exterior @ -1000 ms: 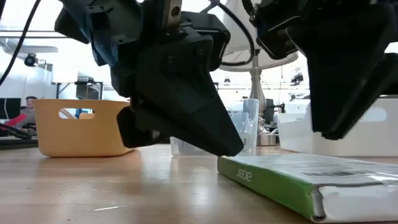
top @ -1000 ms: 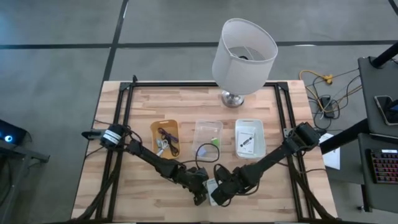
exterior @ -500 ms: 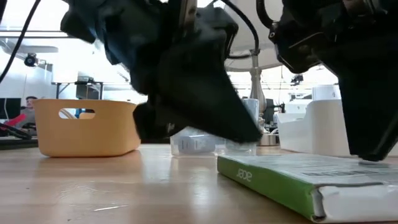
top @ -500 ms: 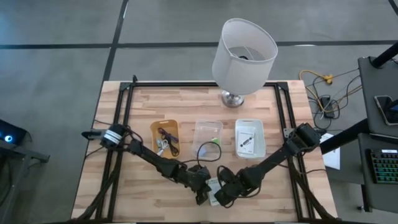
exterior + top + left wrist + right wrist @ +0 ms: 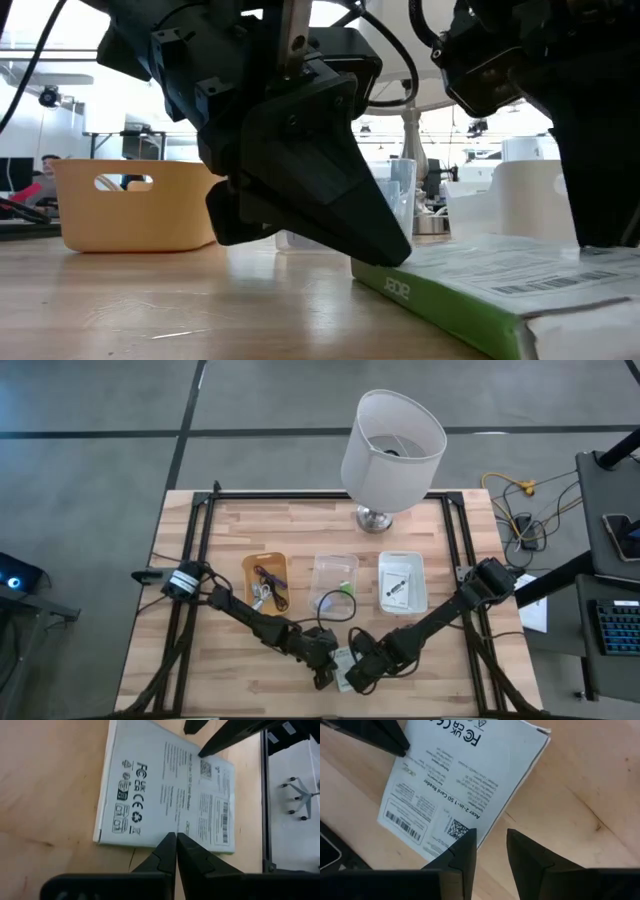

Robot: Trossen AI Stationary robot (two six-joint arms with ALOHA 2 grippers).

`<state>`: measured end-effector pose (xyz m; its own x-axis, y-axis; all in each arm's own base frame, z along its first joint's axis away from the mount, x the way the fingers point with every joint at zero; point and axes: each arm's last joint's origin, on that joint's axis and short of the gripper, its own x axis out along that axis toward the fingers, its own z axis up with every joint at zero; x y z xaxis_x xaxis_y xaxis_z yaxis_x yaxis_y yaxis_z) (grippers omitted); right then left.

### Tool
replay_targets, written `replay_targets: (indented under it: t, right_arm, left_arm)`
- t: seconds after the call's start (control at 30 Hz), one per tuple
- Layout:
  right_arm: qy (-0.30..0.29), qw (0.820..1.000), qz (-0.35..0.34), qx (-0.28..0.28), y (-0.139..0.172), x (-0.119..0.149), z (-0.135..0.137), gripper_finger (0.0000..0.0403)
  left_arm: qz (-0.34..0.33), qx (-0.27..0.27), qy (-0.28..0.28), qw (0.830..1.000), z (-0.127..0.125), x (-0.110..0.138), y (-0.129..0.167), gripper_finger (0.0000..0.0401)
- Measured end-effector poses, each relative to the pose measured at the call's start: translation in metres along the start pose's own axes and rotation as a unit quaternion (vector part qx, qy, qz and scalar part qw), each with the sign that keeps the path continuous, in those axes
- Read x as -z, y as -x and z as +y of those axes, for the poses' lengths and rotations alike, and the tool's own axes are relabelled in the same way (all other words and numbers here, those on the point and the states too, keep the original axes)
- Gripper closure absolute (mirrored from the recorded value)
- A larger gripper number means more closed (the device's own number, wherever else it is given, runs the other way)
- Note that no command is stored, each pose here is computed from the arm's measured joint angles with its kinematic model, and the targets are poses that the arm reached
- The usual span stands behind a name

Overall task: Pick and place items into bin
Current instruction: Put the white card reader box into the white bin

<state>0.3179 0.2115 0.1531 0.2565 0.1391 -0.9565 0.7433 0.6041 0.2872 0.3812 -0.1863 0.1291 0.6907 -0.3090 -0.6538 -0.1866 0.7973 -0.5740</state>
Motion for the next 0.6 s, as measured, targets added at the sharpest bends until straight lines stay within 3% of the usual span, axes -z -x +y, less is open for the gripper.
replay_targets:
  t: [0.33,0.6]
  right_arm:
    - [0.011,0.998,-0.005,-0.063,0.013,-0.006,0.011,0.0276]
    - [0.010,0.996,-0.019,-0.086,0.013,-0.013,0.015,0.0256]
  left_arm:
    - [0.029,-0.012,0.004,0.999,0.001,0.017,0.000,0.0401]
    - [0.026,-0.010,0.005,1.000,0.001,0.016,0.000,0.0401]
